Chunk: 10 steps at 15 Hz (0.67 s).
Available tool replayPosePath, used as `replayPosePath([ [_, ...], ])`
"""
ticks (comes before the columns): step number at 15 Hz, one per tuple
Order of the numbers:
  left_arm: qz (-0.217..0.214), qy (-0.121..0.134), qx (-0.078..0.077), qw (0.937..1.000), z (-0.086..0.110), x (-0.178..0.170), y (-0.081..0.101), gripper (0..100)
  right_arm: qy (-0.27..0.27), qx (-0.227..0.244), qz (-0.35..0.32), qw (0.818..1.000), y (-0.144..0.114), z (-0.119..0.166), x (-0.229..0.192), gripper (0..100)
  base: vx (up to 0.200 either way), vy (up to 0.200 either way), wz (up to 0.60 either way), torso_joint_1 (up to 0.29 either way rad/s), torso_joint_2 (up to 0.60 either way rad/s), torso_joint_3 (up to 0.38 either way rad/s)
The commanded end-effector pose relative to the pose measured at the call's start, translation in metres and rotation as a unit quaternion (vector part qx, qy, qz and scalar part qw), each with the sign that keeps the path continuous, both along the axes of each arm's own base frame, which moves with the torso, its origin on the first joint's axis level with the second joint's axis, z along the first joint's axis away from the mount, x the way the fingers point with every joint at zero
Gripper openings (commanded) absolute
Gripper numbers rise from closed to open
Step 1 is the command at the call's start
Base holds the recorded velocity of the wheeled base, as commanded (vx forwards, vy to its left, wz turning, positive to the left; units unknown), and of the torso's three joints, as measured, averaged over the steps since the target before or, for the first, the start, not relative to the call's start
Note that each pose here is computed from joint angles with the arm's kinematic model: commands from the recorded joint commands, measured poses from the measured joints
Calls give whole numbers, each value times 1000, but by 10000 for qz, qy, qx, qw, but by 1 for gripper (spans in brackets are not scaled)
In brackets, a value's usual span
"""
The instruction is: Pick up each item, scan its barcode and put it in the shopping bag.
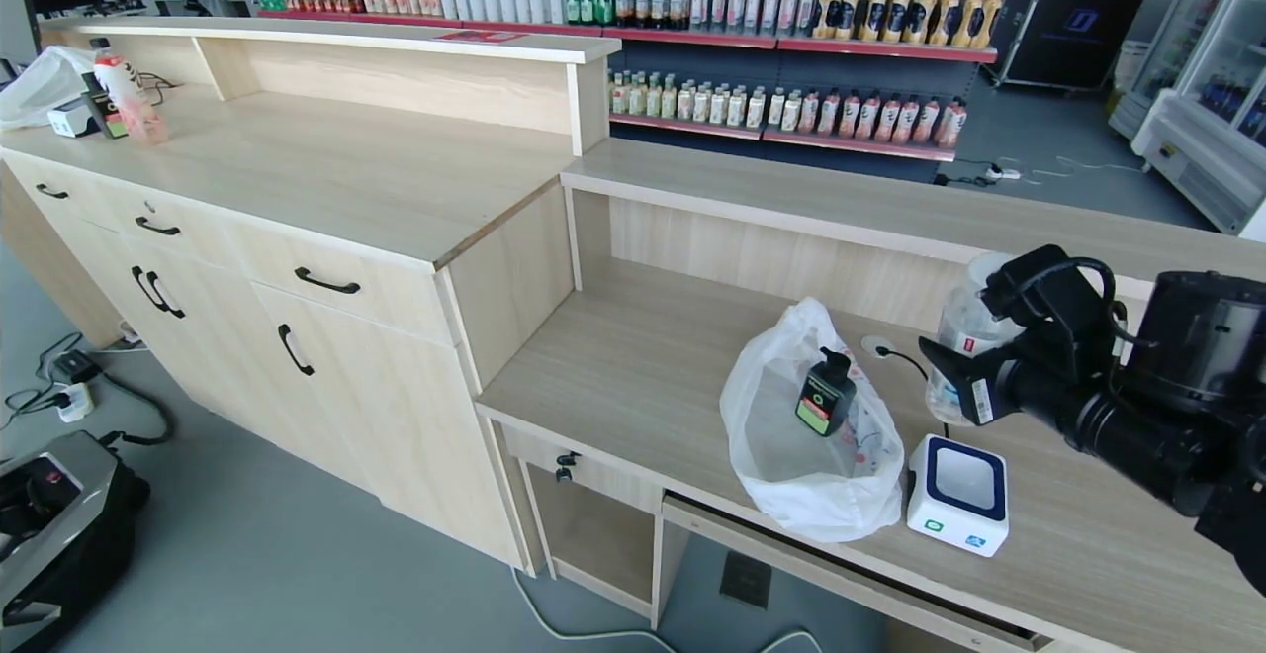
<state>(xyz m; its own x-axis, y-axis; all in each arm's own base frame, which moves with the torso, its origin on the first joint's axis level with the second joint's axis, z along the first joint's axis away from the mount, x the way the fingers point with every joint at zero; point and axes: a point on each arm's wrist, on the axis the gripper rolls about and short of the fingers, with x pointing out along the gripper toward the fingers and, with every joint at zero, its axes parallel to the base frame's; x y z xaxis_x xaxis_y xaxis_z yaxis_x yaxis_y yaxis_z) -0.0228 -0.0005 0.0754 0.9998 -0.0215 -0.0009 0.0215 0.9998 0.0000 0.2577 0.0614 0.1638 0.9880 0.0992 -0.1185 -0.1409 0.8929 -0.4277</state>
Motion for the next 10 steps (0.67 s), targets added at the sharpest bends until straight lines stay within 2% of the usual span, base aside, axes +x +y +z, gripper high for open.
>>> replayPosePath([
  [1, 8, 3, 0, 10000, 0, 0, 0, 100, 63, 32, 125, 9999, 7, -8, 3, 0, 0, 0, 600, 2, 2, 2],
  [2, 0, 3, 0, 10000, 0, 0, 0, 100, 92, 81, 134, 9998, 8, -10, 5, 0, 0, 0, 0, 0, 0, 0],
  [6, 0, 3, 0, 10000, 0, 0, 0, 100, 852, 756, -155, 9934, 7, -59, 37, 0, 0, 0, 0, 0, 0, 0],
  [10, 0, 3, 0, 10000, 0, 0, 0, 100, 1273, 842, -569, 9867, -9, -102, 67, 0, 0, 0, 0, 0, 0, 0],
])
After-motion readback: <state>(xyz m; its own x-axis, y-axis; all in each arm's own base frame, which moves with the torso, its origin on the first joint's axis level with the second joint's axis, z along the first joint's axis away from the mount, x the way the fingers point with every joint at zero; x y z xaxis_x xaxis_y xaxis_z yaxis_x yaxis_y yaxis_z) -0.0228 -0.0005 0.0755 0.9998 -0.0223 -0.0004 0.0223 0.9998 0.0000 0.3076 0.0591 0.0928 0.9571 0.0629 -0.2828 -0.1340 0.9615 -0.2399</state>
